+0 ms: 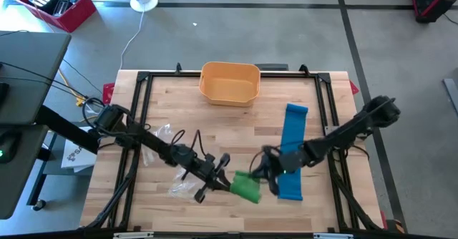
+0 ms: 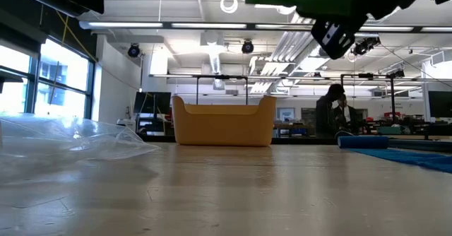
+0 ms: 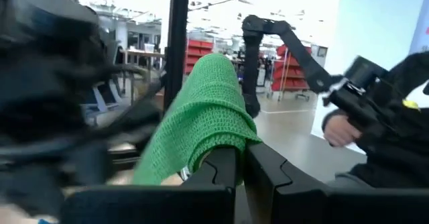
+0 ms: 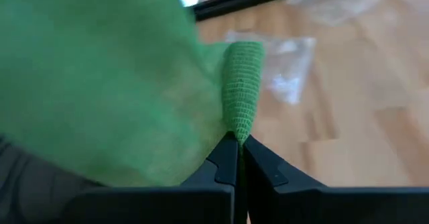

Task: Roll bandage
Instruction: Roll the green bandage

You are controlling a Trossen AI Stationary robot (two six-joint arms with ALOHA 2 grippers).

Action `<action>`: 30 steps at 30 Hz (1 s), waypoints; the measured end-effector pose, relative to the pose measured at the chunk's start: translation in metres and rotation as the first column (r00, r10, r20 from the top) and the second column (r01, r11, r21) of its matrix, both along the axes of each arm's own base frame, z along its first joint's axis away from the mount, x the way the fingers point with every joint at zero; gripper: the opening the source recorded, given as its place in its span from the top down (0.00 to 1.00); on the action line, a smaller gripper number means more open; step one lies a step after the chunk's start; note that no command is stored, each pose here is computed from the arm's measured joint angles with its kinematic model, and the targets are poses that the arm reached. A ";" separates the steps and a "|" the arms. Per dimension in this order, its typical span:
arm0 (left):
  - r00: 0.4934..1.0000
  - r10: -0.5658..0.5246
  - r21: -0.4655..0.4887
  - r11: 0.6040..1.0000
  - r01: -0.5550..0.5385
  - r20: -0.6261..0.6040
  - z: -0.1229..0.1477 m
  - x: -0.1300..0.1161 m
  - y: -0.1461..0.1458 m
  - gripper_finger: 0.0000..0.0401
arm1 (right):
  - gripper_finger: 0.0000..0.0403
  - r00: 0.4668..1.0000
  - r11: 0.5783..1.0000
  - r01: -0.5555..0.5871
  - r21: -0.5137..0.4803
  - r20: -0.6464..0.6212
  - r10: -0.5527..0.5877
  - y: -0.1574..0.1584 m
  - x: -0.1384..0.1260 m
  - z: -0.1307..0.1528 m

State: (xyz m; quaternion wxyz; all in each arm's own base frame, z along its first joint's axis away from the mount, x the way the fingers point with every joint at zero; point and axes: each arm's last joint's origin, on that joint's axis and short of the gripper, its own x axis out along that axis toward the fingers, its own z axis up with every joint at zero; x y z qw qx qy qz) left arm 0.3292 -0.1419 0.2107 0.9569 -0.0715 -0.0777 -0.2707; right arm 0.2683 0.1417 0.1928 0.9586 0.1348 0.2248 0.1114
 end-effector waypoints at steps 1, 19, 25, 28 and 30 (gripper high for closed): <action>1.000 0.003 -0.003 1.000 -0.003 0.000 0.001 0.000 0.001 0.99 | 1.00 1.000 1.000 -0.008 -0.015 -0.006 0.008 0.005 0.001 -0.002; 0.964 0.027 -0.002 1.000 -0.029 -0.266 -0.021 -0.003 -0.010 0.99 | 0.59 0.994 0.970 0.057 -0.236 -0.075 -0.076 0.016 -0.014 0.042; 0.958 0.111 0.000 0.993 -0.115 -0.264 -0.021 -0.002 -0.009 0.99 | 0.59 0.988 0.924 0.093 -0.370 -0.078 -0.131 0.032 -0.038 0.043; 0.926 0.210 0.011 0.976 -0.217 -0.313 -0.026 0.001 -0.002 0.99 | 0.59 0.977 0.911 0.112 -0.398 -0.125 -0.175 0.040 -0.051 0.034; 0.884 0.273 0.039 0.959 -0.280 -0.380 -0.034 0.005 0.011 0.99 | 0.59 0.967 0.916 0.111 -0.385 -0.172 -0.190 0.044 -0.057 0.027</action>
